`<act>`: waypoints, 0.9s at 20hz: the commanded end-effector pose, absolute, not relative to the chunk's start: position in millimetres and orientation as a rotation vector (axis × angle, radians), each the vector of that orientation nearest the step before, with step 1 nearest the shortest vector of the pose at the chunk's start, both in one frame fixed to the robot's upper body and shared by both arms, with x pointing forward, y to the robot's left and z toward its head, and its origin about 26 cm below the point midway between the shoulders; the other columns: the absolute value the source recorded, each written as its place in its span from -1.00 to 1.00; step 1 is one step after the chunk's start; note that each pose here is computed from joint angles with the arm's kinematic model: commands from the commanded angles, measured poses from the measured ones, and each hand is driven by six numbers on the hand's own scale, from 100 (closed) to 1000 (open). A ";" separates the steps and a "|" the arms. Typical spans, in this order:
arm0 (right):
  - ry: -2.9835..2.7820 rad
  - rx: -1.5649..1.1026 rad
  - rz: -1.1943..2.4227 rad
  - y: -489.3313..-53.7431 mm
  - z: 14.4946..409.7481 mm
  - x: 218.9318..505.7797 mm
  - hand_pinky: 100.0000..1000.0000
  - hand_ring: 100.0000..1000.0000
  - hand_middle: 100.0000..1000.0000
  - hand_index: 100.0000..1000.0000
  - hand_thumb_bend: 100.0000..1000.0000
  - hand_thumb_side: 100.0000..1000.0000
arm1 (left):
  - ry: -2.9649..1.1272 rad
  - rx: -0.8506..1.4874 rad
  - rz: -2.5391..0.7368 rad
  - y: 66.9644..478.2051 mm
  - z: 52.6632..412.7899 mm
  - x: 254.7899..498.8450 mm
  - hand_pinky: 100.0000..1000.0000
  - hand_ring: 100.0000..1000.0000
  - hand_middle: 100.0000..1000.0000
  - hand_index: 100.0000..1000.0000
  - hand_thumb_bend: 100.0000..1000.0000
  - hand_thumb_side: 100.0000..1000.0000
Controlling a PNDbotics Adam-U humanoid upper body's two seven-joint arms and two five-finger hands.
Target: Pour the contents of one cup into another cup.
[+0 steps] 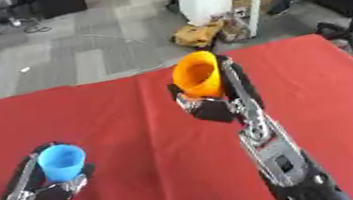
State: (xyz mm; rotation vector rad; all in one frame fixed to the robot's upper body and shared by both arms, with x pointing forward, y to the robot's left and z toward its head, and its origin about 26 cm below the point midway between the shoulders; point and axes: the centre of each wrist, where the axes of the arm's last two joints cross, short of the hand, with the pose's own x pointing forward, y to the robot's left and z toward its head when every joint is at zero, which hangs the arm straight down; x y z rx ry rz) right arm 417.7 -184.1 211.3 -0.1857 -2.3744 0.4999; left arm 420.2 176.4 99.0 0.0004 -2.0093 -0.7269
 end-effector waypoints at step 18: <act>-2.436 -0.306 1.332 -99.1 256.2 430.5 0.02 -0.72 -0.76 -0.16 -0.38 -1.00 | -2.025 -0.154 -0.872 152.6 96.2 408.6 -0.44 -0.88 -0.82 -0.20 -0.17 -1.00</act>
